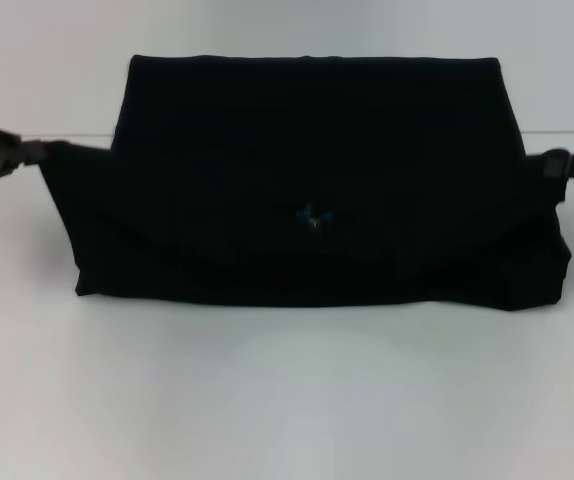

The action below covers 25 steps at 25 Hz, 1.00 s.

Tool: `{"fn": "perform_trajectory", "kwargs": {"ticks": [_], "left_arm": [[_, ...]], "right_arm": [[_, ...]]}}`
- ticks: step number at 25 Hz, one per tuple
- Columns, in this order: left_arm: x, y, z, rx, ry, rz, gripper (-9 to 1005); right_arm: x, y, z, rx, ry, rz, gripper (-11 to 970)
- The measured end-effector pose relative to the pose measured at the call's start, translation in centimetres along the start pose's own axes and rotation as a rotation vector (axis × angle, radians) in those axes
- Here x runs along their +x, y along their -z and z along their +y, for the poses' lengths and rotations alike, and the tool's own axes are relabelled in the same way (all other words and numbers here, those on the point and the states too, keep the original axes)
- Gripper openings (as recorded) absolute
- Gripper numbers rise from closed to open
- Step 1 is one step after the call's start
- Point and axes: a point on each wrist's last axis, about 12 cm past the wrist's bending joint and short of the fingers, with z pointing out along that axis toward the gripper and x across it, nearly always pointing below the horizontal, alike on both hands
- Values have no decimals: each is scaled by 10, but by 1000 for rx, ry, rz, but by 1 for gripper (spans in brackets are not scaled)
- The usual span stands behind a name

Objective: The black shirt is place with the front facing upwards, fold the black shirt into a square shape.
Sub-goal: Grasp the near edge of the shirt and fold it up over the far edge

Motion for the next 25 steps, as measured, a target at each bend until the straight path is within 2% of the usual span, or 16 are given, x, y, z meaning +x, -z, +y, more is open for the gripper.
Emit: {"fn": "perform_trajectory", "kwargs": {"ticks": [7, 13, 19, 22, 25], "left_arm": [[2, -45, -11, -69, -98, -95, 11], [3, -71, -17, -137, -170, -120, 13], [14, -92, -19, -228, -221, -125, 14], [19, -97, -21, -239, -253, -119, 123], [21, -100, -23, -233, -268, -102, 216]], "right_arm": [[10, -29, -2, 58, 45, -120, 44], [16, -45, -3, 154, 88, -142, 44], [21, -56, -5, 232, 106, -148, 43], [22, -58, -5, 245, 108, -152, 43], [23, -57, -6, 247, 109, -155, 116]]}}
